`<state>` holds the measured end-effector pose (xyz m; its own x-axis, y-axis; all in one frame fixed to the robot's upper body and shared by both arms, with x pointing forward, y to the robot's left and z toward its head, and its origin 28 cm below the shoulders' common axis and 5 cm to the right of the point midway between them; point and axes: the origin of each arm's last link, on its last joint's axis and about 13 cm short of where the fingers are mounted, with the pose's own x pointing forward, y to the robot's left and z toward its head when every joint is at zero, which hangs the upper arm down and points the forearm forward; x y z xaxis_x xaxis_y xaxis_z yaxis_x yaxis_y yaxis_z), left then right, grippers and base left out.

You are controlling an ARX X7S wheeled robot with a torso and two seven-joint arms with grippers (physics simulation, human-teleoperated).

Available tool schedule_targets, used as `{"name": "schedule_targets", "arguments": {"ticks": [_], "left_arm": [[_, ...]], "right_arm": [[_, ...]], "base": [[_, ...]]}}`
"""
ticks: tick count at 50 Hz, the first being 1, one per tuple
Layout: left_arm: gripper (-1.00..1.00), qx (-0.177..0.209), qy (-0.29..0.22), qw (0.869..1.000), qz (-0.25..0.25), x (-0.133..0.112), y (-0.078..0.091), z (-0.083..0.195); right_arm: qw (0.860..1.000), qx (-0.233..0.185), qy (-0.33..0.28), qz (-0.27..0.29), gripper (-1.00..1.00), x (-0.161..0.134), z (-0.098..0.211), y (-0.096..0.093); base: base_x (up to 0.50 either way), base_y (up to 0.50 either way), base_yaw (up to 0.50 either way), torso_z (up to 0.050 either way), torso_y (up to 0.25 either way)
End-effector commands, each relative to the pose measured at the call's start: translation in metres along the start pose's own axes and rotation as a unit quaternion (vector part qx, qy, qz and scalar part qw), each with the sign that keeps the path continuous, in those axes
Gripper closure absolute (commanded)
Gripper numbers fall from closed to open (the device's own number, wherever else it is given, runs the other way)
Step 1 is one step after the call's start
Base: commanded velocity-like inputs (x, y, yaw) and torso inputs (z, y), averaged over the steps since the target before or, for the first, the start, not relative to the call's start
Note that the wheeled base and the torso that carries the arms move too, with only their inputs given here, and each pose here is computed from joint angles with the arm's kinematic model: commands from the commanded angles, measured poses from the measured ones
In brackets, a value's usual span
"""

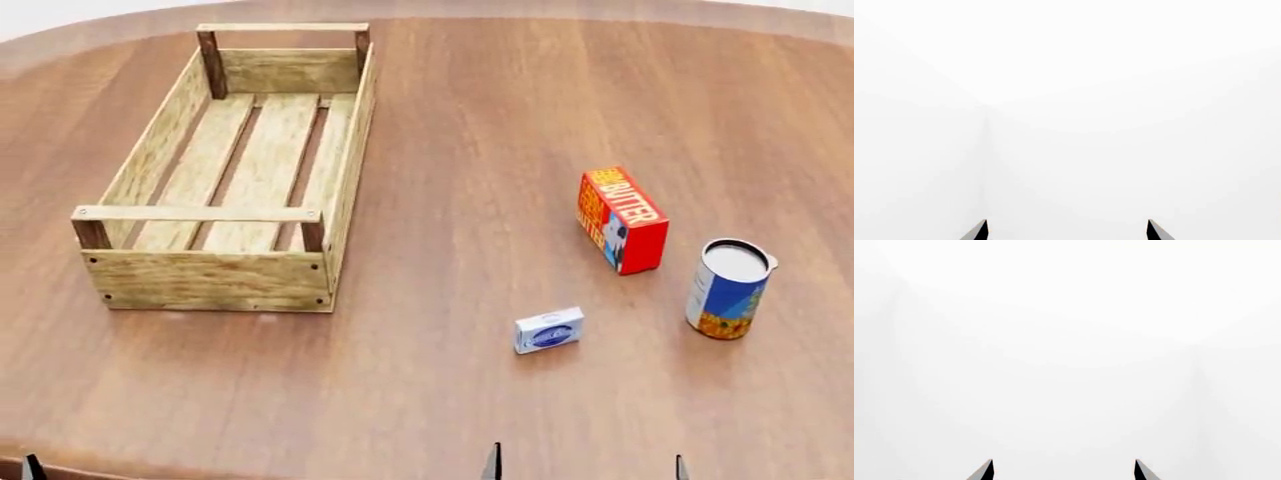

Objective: Pick up the cream cheese and put it in the tray.

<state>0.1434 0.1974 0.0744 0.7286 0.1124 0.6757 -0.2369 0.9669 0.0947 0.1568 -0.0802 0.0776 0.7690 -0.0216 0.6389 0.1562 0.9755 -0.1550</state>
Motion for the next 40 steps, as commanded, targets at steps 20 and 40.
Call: {"name": "schedule_targets", "arguments": {"ticks": [20,40], "left_arm": [[-1.0,0.0,0.0,1.0,-0.001,0.0,-0.0005,0.0003],[-1.0,0.0,-0.001,1.0,0.002,0.0006,-0.0001,0.0001]], "right_arm": [[1.0,0.006,0.004,0.012,-1.0,-0.0009,-0.0006,0.0017],[1.0,0.004,0.003,0.015,-1.0,-0.0015,0.001,0.0024]], "base": [[0.09,0.12,0.0,0.0,0.0],[0.14,0.12,0.0,0.0,0.0]]}}
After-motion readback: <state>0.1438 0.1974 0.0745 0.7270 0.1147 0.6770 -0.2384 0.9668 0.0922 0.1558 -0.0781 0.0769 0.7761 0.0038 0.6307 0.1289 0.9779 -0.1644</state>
